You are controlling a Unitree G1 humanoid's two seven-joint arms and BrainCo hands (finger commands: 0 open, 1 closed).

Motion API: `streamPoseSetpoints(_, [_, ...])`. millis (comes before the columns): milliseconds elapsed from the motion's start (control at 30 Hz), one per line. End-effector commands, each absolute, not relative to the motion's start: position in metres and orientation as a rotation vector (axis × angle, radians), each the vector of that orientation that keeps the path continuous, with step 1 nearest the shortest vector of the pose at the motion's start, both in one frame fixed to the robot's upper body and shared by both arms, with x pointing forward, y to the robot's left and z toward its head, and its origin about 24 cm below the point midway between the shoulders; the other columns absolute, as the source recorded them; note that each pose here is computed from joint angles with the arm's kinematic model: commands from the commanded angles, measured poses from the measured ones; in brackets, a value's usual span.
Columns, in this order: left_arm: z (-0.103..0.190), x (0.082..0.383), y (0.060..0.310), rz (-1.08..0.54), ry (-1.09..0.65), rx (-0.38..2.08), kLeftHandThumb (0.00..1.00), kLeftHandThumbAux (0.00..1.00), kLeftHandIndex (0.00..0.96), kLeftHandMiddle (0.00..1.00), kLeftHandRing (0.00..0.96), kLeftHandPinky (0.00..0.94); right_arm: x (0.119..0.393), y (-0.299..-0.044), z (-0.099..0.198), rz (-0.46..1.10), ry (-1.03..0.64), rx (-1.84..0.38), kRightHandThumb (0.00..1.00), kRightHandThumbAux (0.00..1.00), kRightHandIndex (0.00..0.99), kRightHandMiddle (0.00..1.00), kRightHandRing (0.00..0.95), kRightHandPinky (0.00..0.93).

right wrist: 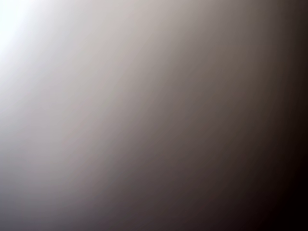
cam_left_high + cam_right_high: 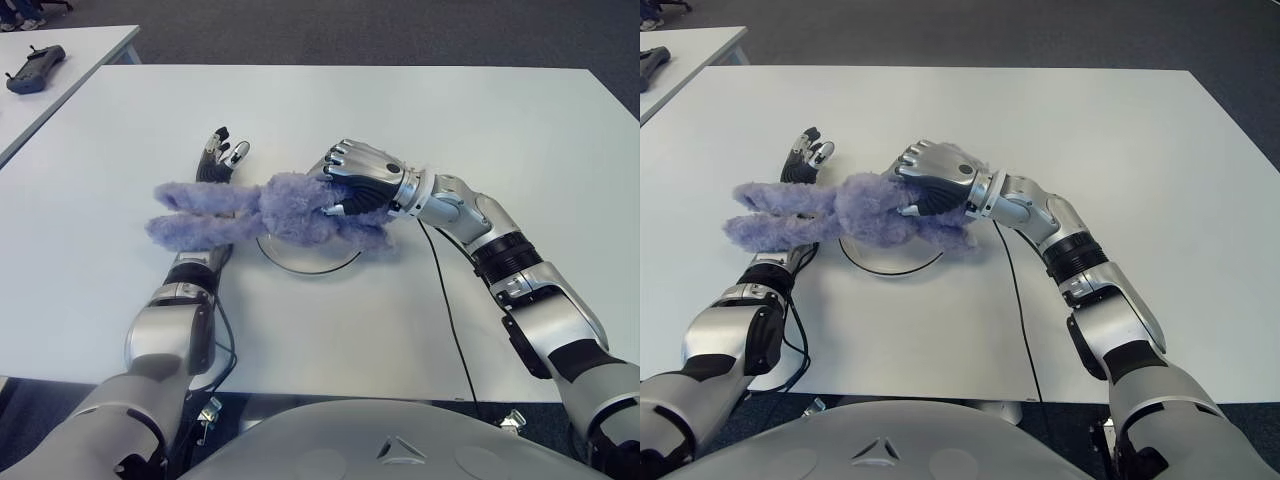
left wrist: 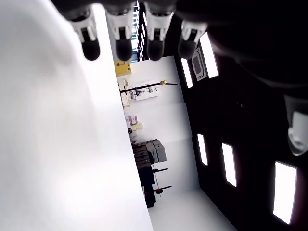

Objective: Put the doll into the plate.

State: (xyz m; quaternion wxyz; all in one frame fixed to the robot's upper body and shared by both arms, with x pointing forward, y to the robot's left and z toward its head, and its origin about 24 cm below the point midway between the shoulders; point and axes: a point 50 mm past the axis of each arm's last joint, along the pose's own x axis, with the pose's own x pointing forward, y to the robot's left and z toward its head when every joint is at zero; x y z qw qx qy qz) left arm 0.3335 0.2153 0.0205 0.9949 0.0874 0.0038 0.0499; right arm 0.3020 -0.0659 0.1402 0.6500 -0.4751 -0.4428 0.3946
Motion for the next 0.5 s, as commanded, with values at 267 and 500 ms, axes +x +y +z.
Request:
streamPoseSetpoints(267, [-0.0986, 0.2311, 0.1693, 0.026, 0.471, 0.100, 0.000, 0.442, 0.000, 0.011, 0.000, 0.000, 0.2933, -0.0615, 0.1146, 1.065, -0.913, -1.103, 0.759, 0.740, 0.721, 0.856, 0.859, 0.880])
streamPoseSetpoints(500, [-0.0993, 0.2311, 0.1681, 0.028, 0.478, 0.096, 0.000, 0.446, 0.000, 0.015, 0.000, 0.000, 0.2938, -0.0633, 0.1120, 1.077, -0.886, -1.104, 0.779, 0.751, 0.711, 0.842, 0.851, 0.869])
